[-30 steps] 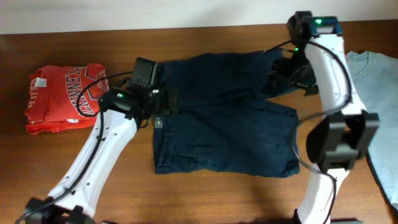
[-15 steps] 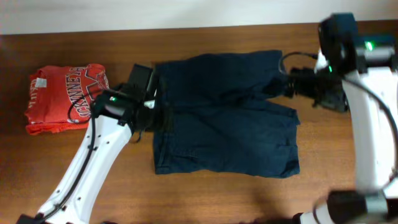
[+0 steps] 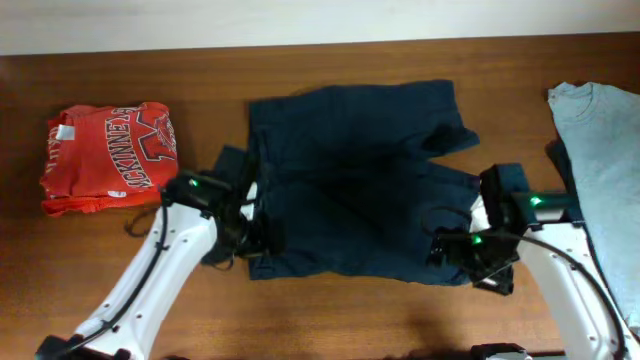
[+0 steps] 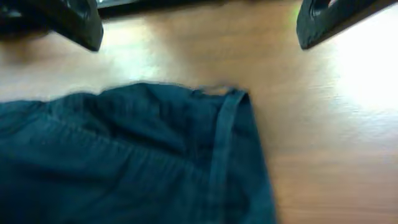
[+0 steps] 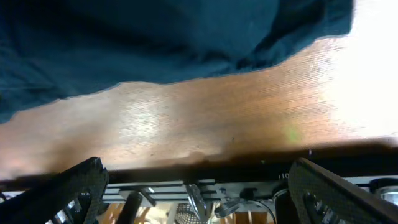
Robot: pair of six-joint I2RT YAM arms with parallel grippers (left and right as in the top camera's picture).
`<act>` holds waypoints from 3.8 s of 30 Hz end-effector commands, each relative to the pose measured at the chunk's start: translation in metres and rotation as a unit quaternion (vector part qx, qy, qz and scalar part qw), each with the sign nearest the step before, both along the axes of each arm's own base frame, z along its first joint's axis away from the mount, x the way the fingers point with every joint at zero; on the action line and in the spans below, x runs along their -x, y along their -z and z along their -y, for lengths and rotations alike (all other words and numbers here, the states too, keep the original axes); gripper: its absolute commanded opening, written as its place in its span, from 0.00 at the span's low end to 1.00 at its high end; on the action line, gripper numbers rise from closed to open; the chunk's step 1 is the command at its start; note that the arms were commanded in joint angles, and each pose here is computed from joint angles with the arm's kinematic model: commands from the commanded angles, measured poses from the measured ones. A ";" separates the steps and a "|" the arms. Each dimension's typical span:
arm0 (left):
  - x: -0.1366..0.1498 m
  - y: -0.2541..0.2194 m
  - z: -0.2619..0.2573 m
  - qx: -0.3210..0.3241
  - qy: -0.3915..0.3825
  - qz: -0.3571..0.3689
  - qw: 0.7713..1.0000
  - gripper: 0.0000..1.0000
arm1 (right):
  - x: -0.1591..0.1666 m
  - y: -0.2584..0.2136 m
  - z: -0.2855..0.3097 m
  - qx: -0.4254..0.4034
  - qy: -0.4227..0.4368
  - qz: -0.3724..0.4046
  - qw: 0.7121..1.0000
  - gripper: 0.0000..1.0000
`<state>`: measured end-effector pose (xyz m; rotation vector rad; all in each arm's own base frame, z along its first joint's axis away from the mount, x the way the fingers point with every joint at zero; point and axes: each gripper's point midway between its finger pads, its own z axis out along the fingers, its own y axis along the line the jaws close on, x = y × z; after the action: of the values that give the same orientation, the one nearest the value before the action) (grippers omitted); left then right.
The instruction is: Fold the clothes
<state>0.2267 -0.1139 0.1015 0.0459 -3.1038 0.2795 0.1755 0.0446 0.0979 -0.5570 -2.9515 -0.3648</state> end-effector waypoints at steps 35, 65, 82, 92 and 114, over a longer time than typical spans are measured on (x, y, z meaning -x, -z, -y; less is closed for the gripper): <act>0.002 0.105 0.008 0.043 -0.016 -0.014 0.999 0.01 | -0.008 0.036 0.046 0.028 0.104 -0.007 0.994 0.88; -0.014 0.104 -0.007 0.051 -0.054 0.002 0.997 0.01 | 0.016 0.083 0.024 -0.025 0.118 -0.032 0.992 0.61; -0.015 0.104 -0.007 0.050 -0.054 0.003 0.997 0.01 | 0.009 0.104 0.024 -0.030 0.119 -0.054 0.991 0.04; -0.052 0.025 -0.016 0.013 -0.035 0.067 0.997 0.01 | -0.022 0.047 0.030 -0.027 0.113 -0.018 0.993 0.04; -0.003 -0.125 -0.049 0.019 -0.061 0.288 0.956 0.01 | 0.017 -0.099 0.024 -0.001 0.080 0.197 0.977 0.04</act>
<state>0.2276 -0.0777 0.2167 0.1417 -3.6149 0.5168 0.1577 0.0270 0.1880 -0.7952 -3.2178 -0.5891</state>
